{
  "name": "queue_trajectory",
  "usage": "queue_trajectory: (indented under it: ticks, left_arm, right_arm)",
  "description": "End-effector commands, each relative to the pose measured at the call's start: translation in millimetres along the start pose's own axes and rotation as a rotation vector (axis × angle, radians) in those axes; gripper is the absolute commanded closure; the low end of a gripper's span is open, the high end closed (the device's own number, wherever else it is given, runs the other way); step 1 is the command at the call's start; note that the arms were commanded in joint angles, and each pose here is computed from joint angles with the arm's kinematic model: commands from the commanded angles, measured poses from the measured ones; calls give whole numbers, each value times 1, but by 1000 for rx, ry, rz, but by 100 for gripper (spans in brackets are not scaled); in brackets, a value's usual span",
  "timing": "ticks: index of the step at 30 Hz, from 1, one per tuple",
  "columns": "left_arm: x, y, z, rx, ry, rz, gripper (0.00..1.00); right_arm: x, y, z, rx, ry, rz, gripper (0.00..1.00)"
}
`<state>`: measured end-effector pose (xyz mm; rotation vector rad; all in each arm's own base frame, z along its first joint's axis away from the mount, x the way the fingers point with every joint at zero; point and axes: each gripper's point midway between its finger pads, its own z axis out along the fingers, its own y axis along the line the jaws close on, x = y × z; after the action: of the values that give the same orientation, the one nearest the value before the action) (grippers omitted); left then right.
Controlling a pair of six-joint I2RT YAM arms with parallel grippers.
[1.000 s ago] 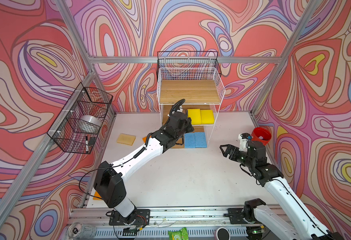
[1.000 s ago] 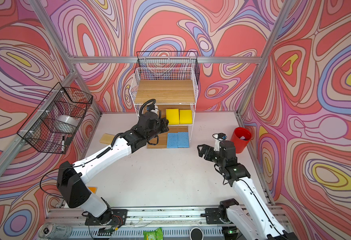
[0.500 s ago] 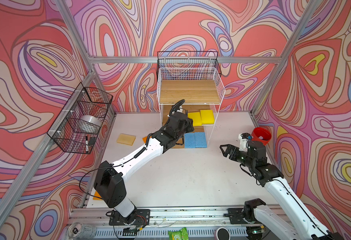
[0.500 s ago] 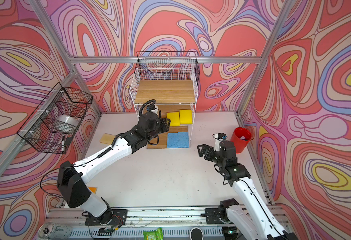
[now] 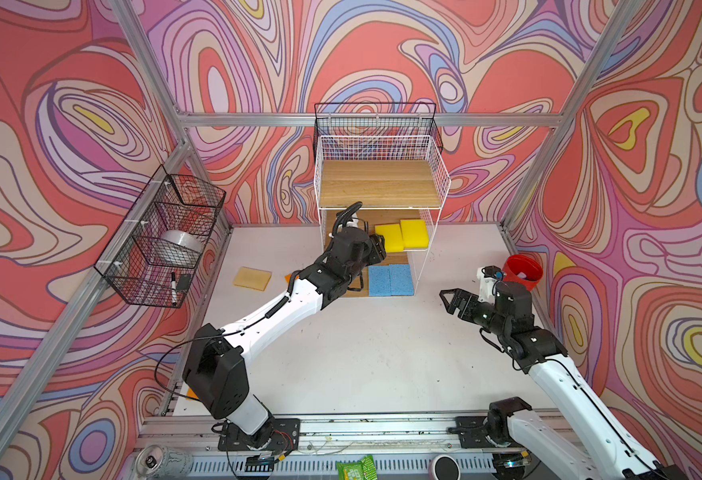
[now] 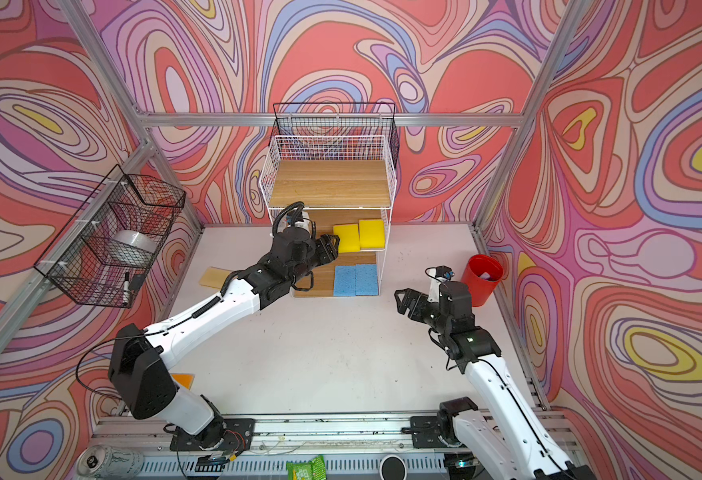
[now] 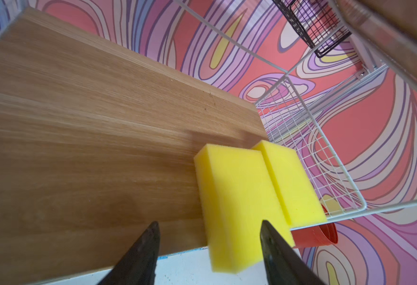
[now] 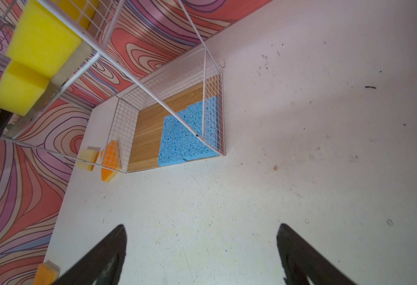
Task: Place and organize the cleaning sponges onto the shelf
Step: 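Withdraw the left gripper while the right gripper reaches toward the middle shelf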
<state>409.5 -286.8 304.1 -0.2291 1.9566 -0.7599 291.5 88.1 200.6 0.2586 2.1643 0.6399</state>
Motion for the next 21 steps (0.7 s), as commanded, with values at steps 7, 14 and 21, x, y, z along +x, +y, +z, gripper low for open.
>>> queue_trajectory:
  ticks: [7,14,21]
  left_arm:
    - [-6,4,-28,27,-32,3,13]
    - [13,28,-50,16,-18,23,0]
    - [23,46,-66,-2,-14,53,0]
  right_arm:
    - [1,31,-9,-182,-10,-41,6]
    - [-17,62,-41,-343,-142,-45,51]
    - [-30,85,-33,-461,-126,6,95]
